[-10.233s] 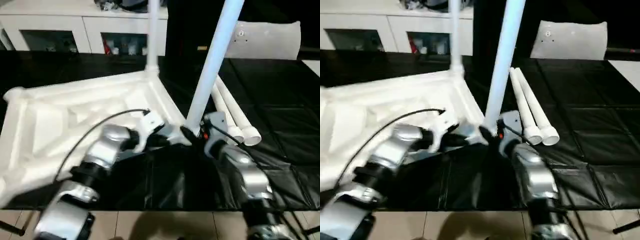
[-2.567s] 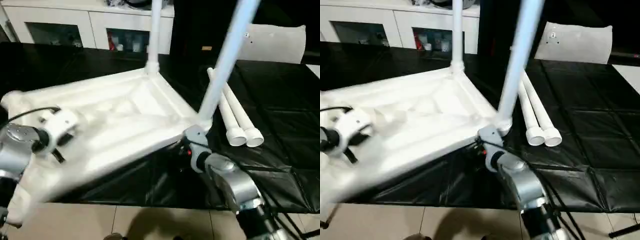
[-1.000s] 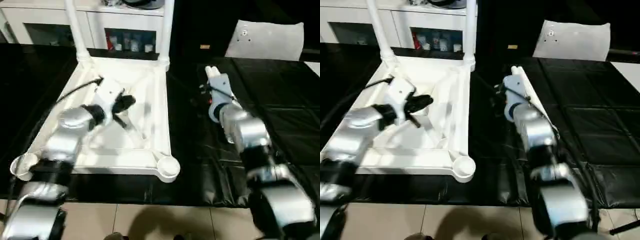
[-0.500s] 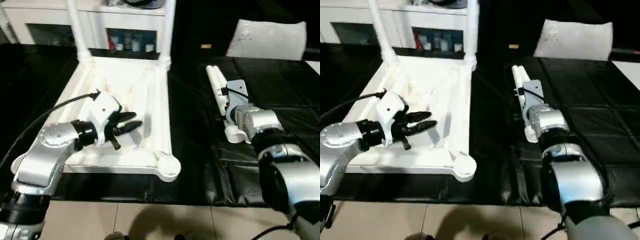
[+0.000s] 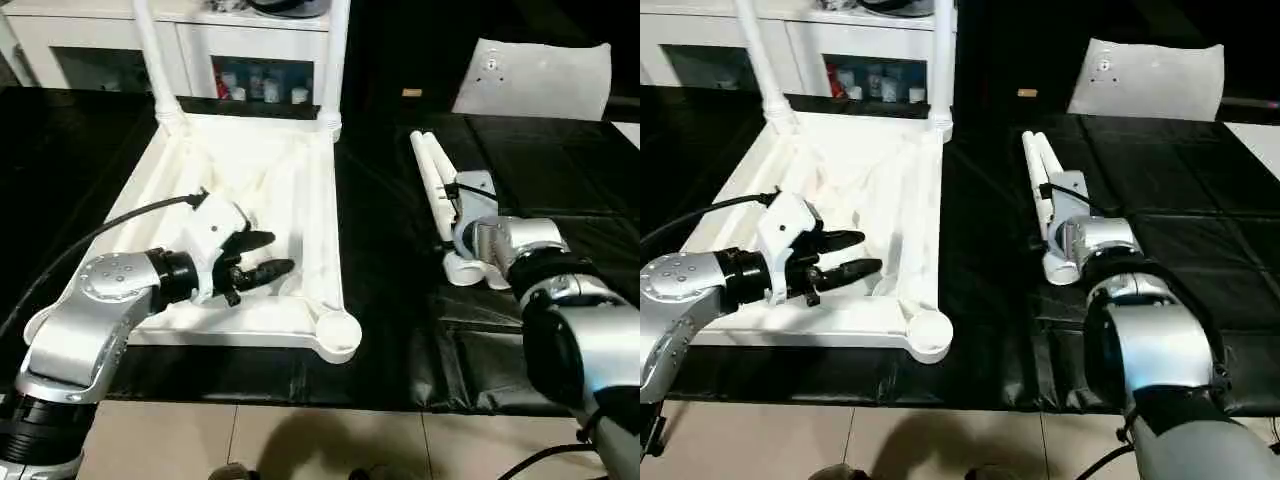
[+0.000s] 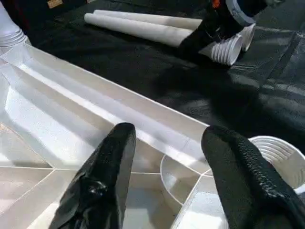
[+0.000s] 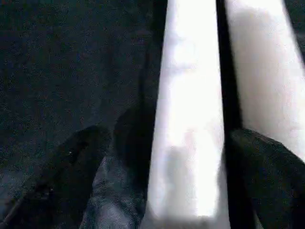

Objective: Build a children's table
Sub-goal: Pick table leg

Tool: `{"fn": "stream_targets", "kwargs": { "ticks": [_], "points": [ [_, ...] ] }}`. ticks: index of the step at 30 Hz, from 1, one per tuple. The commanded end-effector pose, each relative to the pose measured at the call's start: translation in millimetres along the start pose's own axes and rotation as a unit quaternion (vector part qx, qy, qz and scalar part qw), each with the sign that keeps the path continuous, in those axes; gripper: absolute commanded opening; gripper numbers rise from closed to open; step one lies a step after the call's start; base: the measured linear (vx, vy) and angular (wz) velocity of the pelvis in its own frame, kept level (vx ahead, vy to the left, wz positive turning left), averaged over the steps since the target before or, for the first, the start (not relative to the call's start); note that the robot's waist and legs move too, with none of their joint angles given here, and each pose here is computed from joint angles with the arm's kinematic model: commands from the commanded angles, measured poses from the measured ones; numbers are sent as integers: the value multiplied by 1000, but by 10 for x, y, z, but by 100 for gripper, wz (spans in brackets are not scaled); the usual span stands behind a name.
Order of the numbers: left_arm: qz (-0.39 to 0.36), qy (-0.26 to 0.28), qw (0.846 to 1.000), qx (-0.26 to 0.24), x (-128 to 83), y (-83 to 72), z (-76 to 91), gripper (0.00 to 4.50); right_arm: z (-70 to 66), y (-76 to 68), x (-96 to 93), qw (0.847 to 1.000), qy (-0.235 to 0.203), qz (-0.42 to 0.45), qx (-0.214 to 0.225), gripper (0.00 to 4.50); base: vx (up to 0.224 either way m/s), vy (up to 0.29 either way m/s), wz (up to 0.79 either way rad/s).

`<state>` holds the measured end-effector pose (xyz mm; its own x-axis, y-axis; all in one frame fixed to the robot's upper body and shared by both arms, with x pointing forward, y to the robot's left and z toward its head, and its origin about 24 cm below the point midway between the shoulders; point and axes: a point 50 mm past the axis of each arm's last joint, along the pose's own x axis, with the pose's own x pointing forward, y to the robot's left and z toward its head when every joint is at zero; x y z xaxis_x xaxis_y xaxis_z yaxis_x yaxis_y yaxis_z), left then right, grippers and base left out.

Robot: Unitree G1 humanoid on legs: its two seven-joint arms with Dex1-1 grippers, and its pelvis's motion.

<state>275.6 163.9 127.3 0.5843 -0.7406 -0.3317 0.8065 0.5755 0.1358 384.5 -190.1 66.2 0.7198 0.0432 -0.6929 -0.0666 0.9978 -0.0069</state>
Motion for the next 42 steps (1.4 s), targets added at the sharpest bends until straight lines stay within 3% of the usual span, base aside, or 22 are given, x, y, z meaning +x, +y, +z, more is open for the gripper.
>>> {"fn": "stream_targets", "kwargs": {
  "ticks": [1, 14, 17, 19, 25, 29, 34, 37, 40, 41, 42],
  "points": [
    [-7, -1, 1000, 7, 3, -26, 49, 297, -20, 33, 2, 1000, 14, 17, 12, 398, 0, 0, 0],
    [-25, 6, 1000, 10, 16, -80, 46, 406, -213, 14, 38, 997, 51, 32, 40, 274, 0, 0, 0],
    [-30, 9, 999, 10, 27, -91, 44, 414, -236, -2, 34, 997, 60, 32, 42, 256, 0, 0, 0],
    [-31, 9, 999, 10, 31, -93, 44, 445, -237, -4, 34, 997, 60, 32, 42, 232, 0, 0, 0],
    [-24, 9, 1000, 11, 38, -88, 31, 450, -203, -2, 30, 997, 48, 38, 52, 196, 0, 0, 0],
    [-8, 5, 1000, 7, 46, -68, 27, 450, -117, -6, 14, 996, 21, 49, 71, 192, 0, 0, 0],
    [47, -24, 999, -2, 107, 17, 59, 450, 44, -7, -11, 991, -48, 73, 101, 191, 0, 0, 0],
    [104, -43, 994, -5, 166, 89, 84, 450, 254, 17, -71, 972, -155, 122, 128, 191, 0, 0, 0],
    [116, -65, 991, -25, 229, 102, 130, 450, 342, 24, -120, 954, -198, 153, 166, 191, 0, 0, 0],
    [107, -87, 989, -51, 292, 85, 187, 450, 399, 47, -175, 933, -235, 195, 189, 191, 0, 0, 0],
    [104, -91, 989, -57, 305, 80, 199, 450, 409, 52, -187, 929, -242, 204, 192, 191, 0, 0, 0]
  ]
}}
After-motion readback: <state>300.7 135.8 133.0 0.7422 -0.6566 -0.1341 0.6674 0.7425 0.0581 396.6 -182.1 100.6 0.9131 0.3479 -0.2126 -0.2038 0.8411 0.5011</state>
